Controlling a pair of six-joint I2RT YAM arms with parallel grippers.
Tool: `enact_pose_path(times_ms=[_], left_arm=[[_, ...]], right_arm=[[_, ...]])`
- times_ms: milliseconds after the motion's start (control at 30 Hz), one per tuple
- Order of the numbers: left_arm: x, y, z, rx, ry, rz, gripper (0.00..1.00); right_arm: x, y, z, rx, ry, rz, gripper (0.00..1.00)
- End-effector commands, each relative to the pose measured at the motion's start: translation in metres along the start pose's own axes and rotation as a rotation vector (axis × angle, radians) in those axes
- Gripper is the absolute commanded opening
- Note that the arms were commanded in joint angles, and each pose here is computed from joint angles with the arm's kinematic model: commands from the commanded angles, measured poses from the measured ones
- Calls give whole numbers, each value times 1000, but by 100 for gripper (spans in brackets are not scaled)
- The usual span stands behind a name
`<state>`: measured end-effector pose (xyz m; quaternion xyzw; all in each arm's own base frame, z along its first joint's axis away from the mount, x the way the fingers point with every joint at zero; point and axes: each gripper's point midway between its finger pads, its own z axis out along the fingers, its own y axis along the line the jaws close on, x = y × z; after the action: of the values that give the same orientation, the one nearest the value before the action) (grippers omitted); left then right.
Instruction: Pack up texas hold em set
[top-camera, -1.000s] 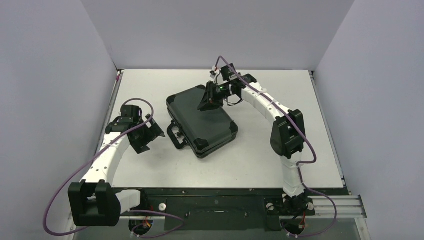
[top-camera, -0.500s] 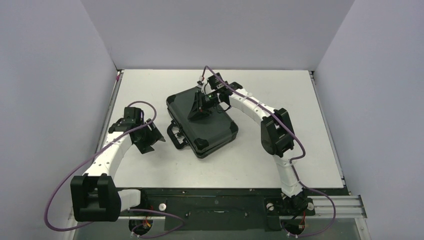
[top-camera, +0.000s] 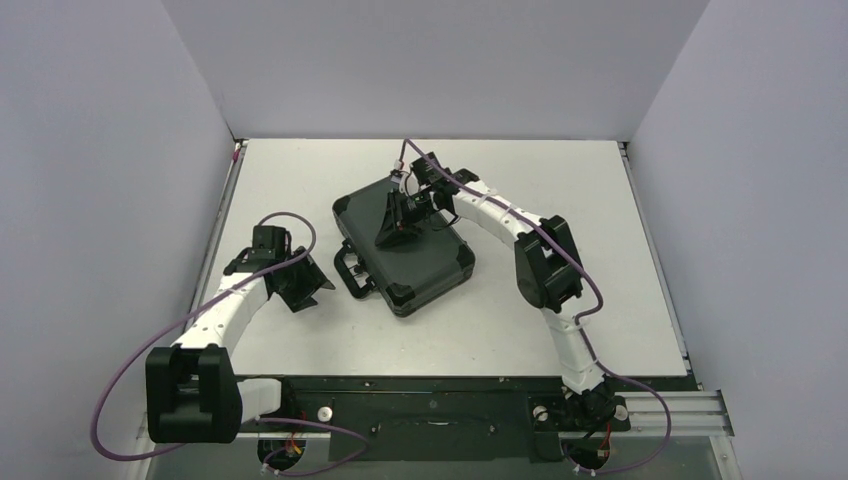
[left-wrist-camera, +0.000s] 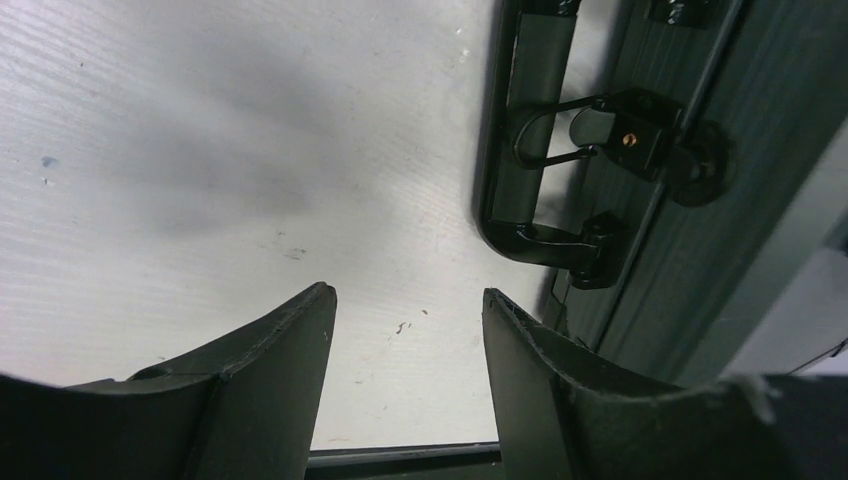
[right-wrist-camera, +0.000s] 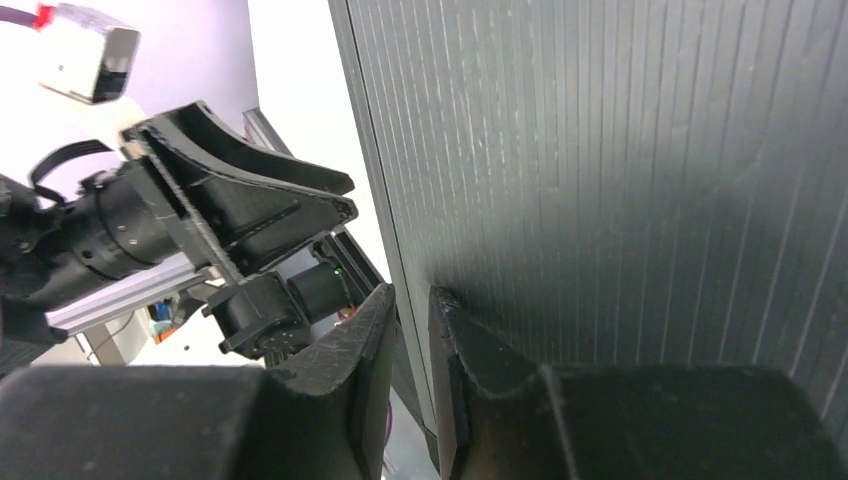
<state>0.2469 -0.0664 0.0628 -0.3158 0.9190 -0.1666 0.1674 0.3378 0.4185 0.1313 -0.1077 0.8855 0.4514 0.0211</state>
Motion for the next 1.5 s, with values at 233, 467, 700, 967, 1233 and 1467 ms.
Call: enact_pose_path(times_ms=[233,467,700,967,1233,1467], left_arm=[[-19,-13,2,55,-83,-9,53],[-22,-14,11,94,-125,-49,47],[-25,-14,27,88,-105,-55,38],[-38,-22,39,82,-93,-13,26],[-43,-38,53,139,-61,11,14],[-40,-54,60,210,-23,20,13]], right_arm=[[39,-120,29,332,126,40,18],[52,-137,29,371,152,59,18],[53,-140,28,372,155,55,18],[55,-141,29,366,158,55,18],[56,-142,29,362,162,59,18],[55,-143,30,356,164,63,18]])
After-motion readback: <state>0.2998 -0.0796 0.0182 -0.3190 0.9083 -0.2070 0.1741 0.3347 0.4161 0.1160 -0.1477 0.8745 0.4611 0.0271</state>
